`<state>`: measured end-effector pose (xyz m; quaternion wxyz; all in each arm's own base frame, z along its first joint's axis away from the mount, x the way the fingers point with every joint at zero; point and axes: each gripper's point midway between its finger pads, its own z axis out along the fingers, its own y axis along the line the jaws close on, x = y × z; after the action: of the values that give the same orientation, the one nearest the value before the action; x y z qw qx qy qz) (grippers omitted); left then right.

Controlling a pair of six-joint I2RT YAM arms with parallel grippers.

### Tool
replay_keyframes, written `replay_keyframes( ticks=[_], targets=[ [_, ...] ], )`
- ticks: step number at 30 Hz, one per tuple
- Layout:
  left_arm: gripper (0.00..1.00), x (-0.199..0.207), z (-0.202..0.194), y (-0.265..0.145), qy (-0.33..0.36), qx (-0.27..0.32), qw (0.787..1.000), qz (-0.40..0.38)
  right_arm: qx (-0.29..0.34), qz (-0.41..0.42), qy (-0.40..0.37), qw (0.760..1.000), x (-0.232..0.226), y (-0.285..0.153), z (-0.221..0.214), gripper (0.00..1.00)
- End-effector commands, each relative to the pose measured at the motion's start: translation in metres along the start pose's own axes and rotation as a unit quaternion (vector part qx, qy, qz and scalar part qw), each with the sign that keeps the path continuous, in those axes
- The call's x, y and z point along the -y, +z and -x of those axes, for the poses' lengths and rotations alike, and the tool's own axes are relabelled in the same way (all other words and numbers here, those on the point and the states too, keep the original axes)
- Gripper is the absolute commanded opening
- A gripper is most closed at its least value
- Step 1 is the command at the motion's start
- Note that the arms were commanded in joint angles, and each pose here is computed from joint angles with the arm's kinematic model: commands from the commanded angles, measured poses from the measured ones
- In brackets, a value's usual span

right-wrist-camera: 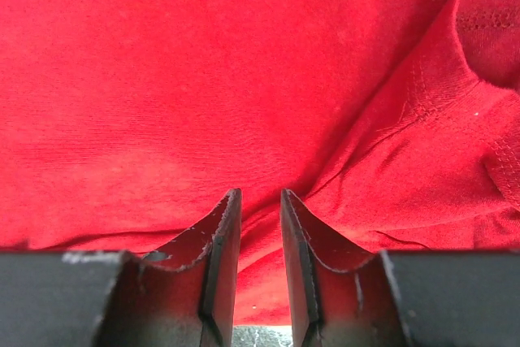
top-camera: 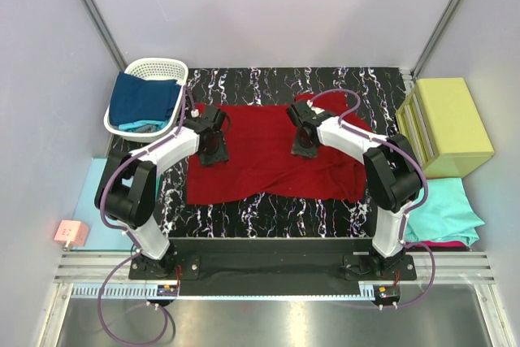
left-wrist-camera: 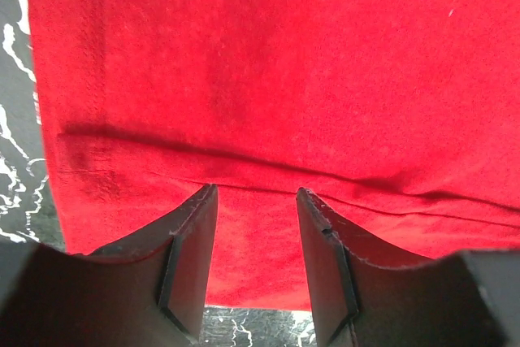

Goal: Fold and stack the t-shirts
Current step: Fold the flattened tshirt in 1/3 of the way

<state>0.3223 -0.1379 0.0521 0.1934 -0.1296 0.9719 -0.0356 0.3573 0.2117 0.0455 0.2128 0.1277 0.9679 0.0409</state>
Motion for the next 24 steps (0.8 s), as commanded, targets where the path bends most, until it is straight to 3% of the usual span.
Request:
replay_keyframes(
  ticks=[1,13,17,18,20,24],
  targets=[
    [0.48,0.016,0.01,-0.009,-0.007,0.02,0.999,-0.043,0.023,0.006,0.007,1.0,0.002,-0.009,0.008,0.33],
    [0.48,0.012,0.001,-0.006,-0.002,0.013,0.999,-0.041,0.01,-0.01,0.011,1.0,0.02,0.003,-0.012,0.33],
    [0.48,0.011,0.001,-0.005,0.0,0.013,0.999,-0.04,0.009,-0.012,0.011,1.0,0.019,0.007,-0.012,0.19],
    [0.48,0.01,0.0,-0.005,0.0,0.013,0.999,-0.037,0.01,-0.013,0.012,1.0,0.019,0.007,-0.012,0.1],
    [0.48,0.01,-0.001,-0.005,0.0,0.013,0.999,-0.036,0.017,-0.015,0.013,1.0,0.02,0.004,-0.009,0.01],
    [0.47,0.007,-0.003,-0.002,-0.001,0.009,0.999,-0.031,0.038,-0.022,0.013,0.999,0.024,-0.002,-0.001,0.0]
  ],
)
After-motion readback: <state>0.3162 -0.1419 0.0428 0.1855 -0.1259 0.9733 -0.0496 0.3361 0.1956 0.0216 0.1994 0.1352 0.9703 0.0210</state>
